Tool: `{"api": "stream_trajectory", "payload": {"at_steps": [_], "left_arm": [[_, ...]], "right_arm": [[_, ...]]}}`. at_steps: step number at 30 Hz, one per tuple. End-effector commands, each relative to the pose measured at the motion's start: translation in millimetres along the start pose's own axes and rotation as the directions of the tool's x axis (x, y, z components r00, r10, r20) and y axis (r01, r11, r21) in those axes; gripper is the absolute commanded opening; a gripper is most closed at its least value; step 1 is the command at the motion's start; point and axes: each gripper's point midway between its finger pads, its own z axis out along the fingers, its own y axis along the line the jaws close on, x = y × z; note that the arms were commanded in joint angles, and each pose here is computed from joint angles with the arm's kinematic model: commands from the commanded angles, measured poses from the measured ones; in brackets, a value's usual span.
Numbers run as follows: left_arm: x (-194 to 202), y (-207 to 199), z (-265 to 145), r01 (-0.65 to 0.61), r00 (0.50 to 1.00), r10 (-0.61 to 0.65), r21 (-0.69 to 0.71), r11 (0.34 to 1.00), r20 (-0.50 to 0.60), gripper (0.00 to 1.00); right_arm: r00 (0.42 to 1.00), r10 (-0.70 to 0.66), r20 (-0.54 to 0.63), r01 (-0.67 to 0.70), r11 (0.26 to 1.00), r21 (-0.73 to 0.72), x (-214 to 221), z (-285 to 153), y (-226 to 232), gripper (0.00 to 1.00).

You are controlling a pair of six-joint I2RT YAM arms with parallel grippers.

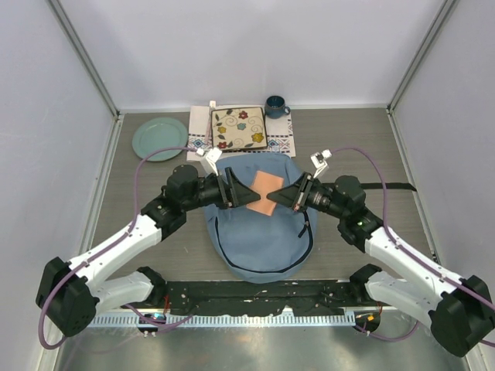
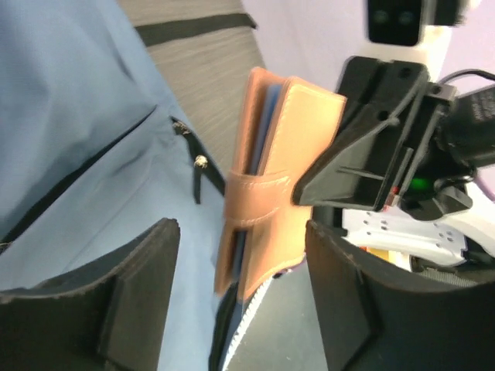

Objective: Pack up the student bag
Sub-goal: Pick up the personal item from the center of the board.

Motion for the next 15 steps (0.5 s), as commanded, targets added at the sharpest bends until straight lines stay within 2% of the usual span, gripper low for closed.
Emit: {"api": "stream_trajectory", "payload": {"at_steps": [1, 3, 4, 7, 14, 15], "left_arm": [[-14.5, 15.8, -12.7, -0.024, 0.997, 0.036, -0.150, 0.988, 0.075, 0.75], [-24.6, 33.6, -21.2, -0.030, 0.991, 0.064, -0.279, 0.960, 0.114, 0.83], [-27.1, 39.4, -23.8, -0.034, 0.990, 0.075, -0.319, 0.947, 0.118, 0.84], [-36.5, 46.9, -27.8, -0.062, 0.989, 0.110, -0.416, 0.907, 0.094, 0.85], [-45.3, 50.8, -6.6, -0.196, 0.977, 0.212, -0.495, 0.846, -0.024, 0.84], [-38.8, 56.5, 0.8, -0.247, 0.967, 0.245, -0.516, 0.820, -0.074, 0.84]], "right_arm": [[0.984, -0.115, 0.137, 0.085, 0.975, 0.208, -28.7, -16.2, -18.7, 0.01], [0.965, -0.156, 0.211, 0.086, 0.949, 0.304, -42.8, -31.6, -26.6, 0.01], [0.957, -0.163, 0.240, 0.052, 0.910, 0.412, -46.0, -42.8, -47.2, 0.01], [0.923, -0.200, 0.330, -0.006, 0.848, 0.530, -57.6, -70.0, -64.7, 0.01], [0.868, -0.240, 0.435, -0.102, 0.771, 0.628, -67.4, -108.7, -78.6, 0.01], [0.863, -0.247, 0.441, -0.110, 0.760, 0.640, -67.1, -115.0, -79.8, 0.01]]}}
